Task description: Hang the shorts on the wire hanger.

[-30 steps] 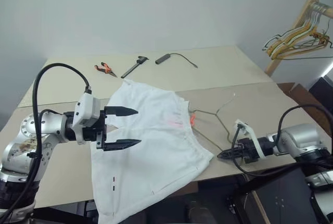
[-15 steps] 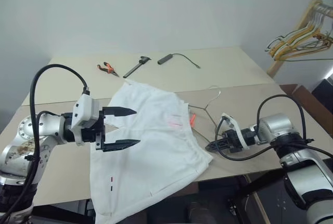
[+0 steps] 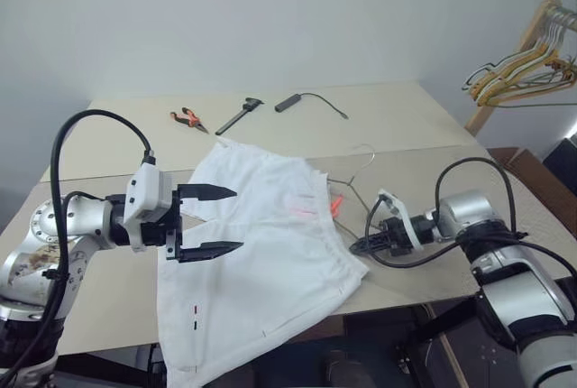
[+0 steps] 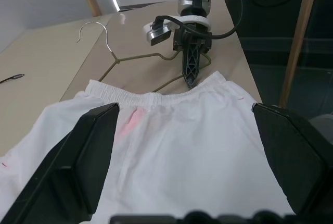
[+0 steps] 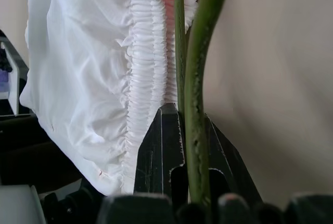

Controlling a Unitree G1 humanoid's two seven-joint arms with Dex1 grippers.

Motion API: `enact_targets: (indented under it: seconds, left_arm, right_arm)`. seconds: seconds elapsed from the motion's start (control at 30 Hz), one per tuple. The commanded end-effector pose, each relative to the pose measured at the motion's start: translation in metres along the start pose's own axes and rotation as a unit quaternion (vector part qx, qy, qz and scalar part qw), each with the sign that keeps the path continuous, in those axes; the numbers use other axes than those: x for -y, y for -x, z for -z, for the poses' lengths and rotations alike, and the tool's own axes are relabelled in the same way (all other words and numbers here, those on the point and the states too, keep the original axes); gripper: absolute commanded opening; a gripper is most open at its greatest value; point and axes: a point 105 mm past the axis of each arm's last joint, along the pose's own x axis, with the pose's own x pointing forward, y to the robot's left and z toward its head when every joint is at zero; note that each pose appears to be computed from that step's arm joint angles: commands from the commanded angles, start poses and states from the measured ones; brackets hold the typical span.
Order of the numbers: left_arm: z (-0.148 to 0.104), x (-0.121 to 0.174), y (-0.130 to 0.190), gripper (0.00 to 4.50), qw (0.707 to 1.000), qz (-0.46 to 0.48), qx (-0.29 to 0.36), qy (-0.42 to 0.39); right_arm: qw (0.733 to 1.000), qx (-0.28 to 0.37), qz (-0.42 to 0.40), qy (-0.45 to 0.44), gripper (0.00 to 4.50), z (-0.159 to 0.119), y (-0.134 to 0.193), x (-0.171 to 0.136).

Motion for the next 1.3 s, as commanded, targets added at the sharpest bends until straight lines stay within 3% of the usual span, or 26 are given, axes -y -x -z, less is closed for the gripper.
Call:
enact_targets:
  seconds: [0.03, 0.23, 0.43, 0.6, 0.7, 0.9, 1.1, 1.2, 1.3]
  left_arm:
    - [-0.007, -0.008, 0.004, 4.44, 1.000, -0.012, -0.003, -0.026]
    - [-0.011, -0.034, 0.016, 4.44, 0.997, -0.031, -0.022, -0.063]
    - [-0.034, -0.080, 0.031, 4.44, 0.987, -0.073, -0.035, -0.139]
    - [-0.063, -0.111, 0.043, 4.44, 0.974, -0.082, -0.050, -0.204]
    - [-0.066, -0.117, 0.040, 4.44, 0.972, -0.056, -0.067, -0.218]
    - [-0.021, -0.116, 0.016, 4.44, 0.951, 0.063, -0.190, -0.237]
    - [0.003, -0.121, 0.002, 4.44, 0.936, 0.087, -0.234, -0.248]
    - [0.007, -0.128, -0.011, 3.86, 0.940, 0.060, -0.222, -0.253]
    - [0.007, -0.127, -0.016, 2.94, 0.947, 0.067, -0.202, -0.240]
  right_arm:
    - [0.990, 0.047, 0.048, 0.120, 0.00, -0.029, 0.018, -0.010]
    - [0.918, 0.126, 0.167, 0.336, 0.00, -0.071, 0.036, -0.038]
    - [0.784, 0.114, 0.264, 0.550, 0.00, -0.090, 0.043, -0.082]
    - [0.727, 0.077, 0.252, 0.634, 0.00, -0.085, 0.029, -0.119]
    - [0.715, 0.064, 0.238, 0.655, 0.00, -0.082, 0.023, -0.132]
    - [0.712, 0.043, 0.210, 0.669, 0.00, -0.082, 0.020, -0.151]
    - [0.713, 0.037, 0.209, 0.668, 0.00, -0.082, 0.019, -0.154]
    - [0.715, 0.039, 0.210, 0.666, 0.00, -0.081, 0.021, -0.156]
    - [0.719, 0.040, 0.212, 0.661, 0.00, -0.081, 0.022, -0.156]
